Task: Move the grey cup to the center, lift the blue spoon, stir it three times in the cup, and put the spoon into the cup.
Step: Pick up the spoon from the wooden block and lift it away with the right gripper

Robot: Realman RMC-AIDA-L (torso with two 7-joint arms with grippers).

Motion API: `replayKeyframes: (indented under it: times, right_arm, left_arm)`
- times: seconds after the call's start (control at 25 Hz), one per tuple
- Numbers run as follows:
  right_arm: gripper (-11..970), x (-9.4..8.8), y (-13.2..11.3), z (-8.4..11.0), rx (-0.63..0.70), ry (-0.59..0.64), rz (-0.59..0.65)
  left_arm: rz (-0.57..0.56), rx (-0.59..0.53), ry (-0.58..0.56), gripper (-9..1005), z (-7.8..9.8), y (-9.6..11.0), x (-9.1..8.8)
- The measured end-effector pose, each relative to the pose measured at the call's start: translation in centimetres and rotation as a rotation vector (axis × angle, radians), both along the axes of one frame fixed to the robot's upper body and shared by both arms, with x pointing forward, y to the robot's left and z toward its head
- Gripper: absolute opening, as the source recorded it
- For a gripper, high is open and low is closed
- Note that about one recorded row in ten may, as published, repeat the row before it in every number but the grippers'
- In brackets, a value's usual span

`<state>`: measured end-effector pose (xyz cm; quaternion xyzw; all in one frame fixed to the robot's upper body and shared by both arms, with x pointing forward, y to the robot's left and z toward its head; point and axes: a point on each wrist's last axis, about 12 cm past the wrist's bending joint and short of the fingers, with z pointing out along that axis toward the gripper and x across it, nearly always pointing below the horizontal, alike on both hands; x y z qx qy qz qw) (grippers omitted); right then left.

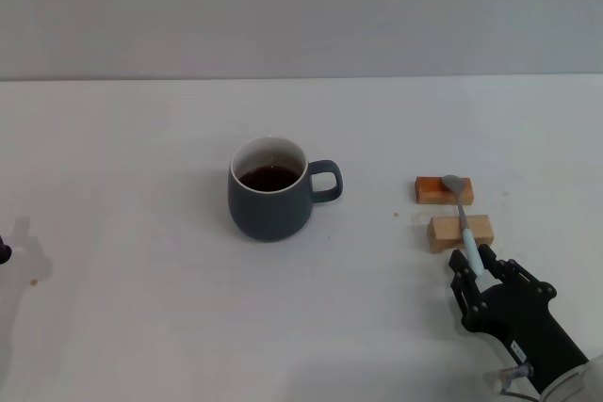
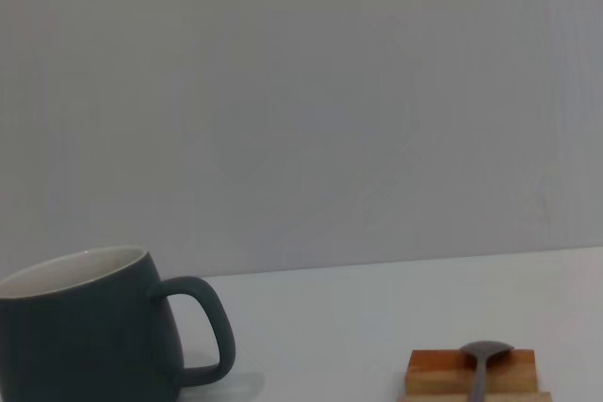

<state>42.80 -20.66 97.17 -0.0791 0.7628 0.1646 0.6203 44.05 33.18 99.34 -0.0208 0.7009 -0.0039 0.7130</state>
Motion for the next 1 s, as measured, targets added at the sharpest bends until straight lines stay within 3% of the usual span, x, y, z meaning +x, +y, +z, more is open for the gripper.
replayKeyframes:
  times: [0.92,1.0]
  right_arm:
    - [271,0.11,-0.14,-0.01,0.006,0.006,-0.022]
    - [234,0.09,-0.13,0.0,0.003,0.004,-0.021]
  left_arm:
    - [0.005,-0.004,0.003,-2,-0.08,0.09,-0.23]
    - [0.005,-0.004,0.003,-2,-0.08,0.09,-0.23]
